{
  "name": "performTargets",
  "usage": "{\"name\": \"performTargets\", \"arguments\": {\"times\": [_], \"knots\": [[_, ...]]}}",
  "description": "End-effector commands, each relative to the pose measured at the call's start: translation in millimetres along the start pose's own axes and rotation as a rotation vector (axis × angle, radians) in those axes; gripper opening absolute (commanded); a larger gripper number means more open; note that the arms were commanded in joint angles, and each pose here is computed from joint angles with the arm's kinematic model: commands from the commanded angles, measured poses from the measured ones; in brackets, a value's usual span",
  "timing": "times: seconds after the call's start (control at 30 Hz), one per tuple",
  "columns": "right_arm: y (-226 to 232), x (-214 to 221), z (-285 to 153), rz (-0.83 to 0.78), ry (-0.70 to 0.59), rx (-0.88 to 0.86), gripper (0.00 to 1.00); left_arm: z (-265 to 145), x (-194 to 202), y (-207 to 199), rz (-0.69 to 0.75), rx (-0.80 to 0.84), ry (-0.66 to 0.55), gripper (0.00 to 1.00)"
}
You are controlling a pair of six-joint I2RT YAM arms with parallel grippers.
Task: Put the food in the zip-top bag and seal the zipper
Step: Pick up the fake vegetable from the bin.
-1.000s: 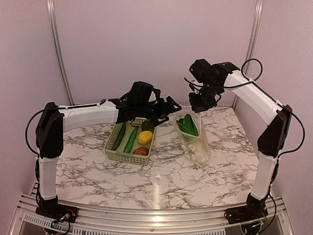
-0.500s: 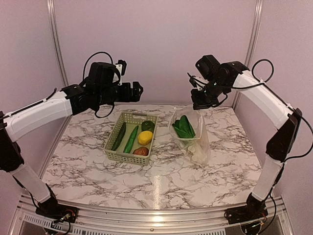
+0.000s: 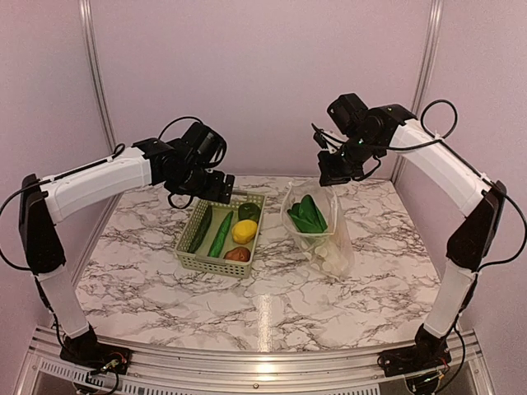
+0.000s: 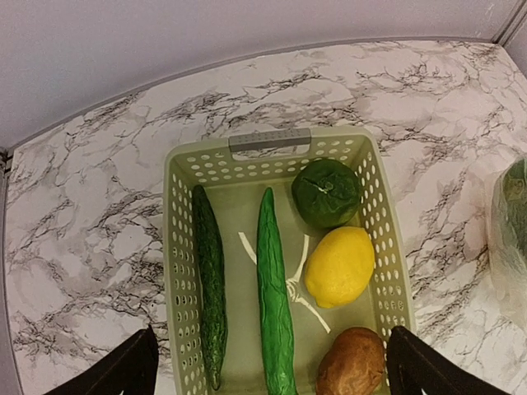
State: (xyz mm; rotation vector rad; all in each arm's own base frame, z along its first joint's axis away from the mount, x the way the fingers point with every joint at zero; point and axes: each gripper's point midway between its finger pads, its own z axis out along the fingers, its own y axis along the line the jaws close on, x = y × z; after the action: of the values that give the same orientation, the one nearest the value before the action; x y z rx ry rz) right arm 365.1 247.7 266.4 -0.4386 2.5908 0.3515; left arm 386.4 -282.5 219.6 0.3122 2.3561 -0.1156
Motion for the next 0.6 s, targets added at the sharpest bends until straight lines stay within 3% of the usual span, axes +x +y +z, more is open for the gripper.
{"name": "performTargets", "arguments": {"times": [0.0,0.1,0.17,0.23,0.57], "knots": [[8.9,-6.5,-2.6,-0.031,-0.026,-0.027,0.00,29.6,21.1,4.5,0.094,-0.022,0.142,0.99],[8.7,-6.0,-2.6,-0.035,-0.025,-0.029,0.00,49.8,27.0,-9.2,0.024,0.099,0.181,0.86],[9.2,-6.0,-2.2,-0.041,-0.025,-0.030,0.00,66.0,35.1,-11.7,-0.005,0.129,0.227,0.72],[9.5,-5.3,-0.7,-0.042,-0.019,-0.034,0.00,81.5,45.0,-12.6,-0.038,0.144,0.280,0.66],[10.9,-3.4,1.4,-0.043,-0.008,-0.043,0.00,138.3,73.7,-9.5,-0.011,0.095,0.407,0.61]]}}
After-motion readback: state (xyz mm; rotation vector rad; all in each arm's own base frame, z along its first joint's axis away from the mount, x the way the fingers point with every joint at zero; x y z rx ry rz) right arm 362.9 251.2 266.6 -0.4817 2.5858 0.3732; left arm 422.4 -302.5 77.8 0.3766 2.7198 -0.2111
